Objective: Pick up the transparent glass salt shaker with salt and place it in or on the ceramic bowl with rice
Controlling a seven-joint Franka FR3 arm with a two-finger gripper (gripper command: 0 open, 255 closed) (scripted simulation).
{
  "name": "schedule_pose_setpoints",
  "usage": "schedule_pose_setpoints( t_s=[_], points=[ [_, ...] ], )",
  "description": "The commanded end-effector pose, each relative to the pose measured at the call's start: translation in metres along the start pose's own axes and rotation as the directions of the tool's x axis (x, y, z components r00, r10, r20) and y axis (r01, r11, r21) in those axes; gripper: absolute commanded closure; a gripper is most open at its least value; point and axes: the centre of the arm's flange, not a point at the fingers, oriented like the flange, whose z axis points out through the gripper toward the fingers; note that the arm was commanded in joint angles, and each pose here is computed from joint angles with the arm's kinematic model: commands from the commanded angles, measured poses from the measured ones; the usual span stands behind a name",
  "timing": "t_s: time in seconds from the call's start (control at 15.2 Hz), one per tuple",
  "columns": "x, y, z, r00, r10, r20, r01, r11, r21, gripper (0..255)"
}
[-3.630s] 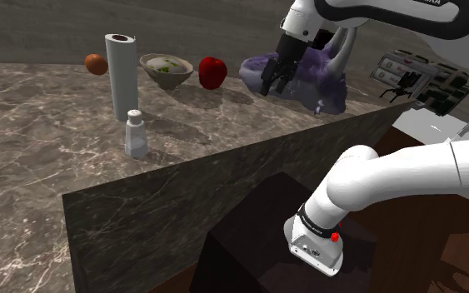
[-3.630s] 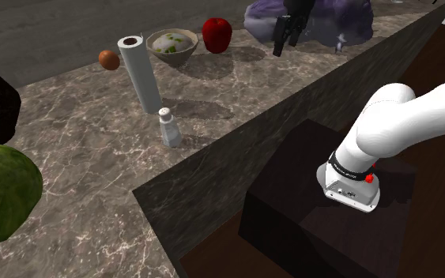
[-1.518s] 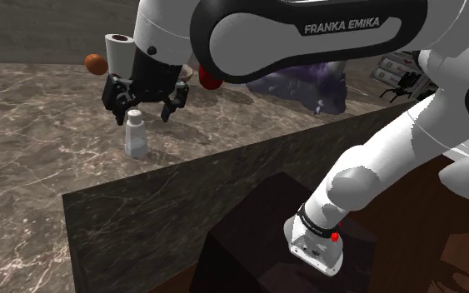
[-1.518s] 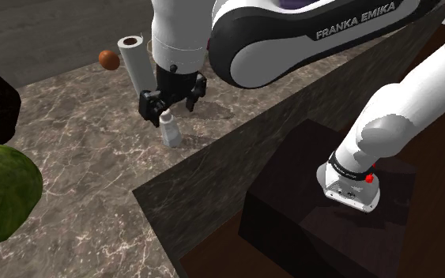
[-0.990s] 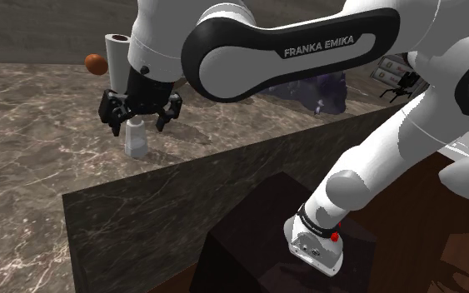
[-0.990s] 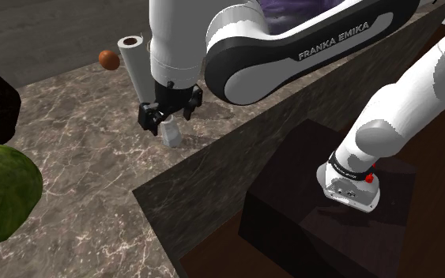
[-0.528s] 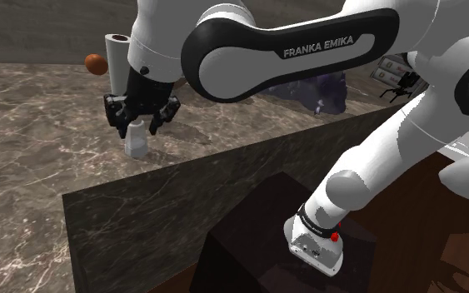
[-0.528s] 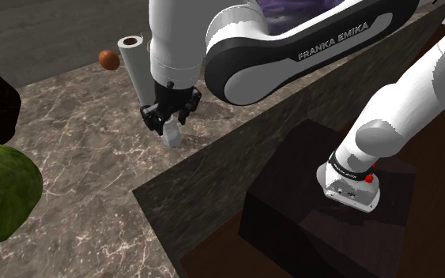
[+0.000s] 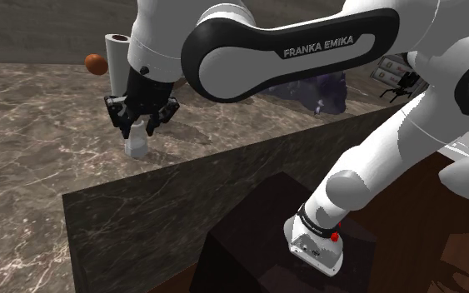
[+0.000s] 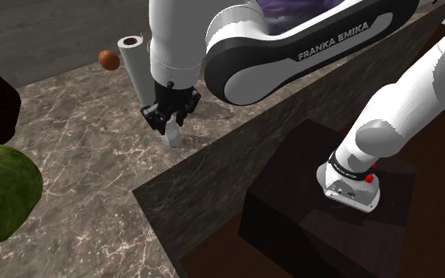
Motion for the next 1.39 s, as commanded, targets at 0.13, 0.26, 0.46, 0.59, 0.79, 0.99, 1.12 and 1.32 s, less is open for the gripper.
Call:
schedule_pose_setpoints(
  t_s=[0.13,0.26,0.46,0.59,0.79,0.99,1.12,1.32],
  points=[
    [0.003,-0.001,-0.010,1.000,0.000,0.000,0.000,1.000,0.000,255],
    [0.005,-0.002,-0.020,1.000,0.000,0.000,0.000,1.000,0.000,255],
    [0.009,-0.004,-0.035,1.000,0.000,0.000,0.000,1.000,0.000,255],
    [0.012,-0.006,-0.045,1.000,0.000,0.000,0.000,1.000,0.000,255],
    [0.015,-0.008,-0.061,1.000,0.000,0.000,0.000,1.000,0.000,255],
    [0.019,-0.009,-0.076,1.000,0.000,0.000,0.000,1.000,0.000,255],
    [0.022,-0.011,-0.086,1.000,0.000,0.000,0.000,1.000,0.000,255],
    [0.026,-0.013,-0.101,1.000,0.000,0.000,0.000,1.000,0.000,255]
  ],
)
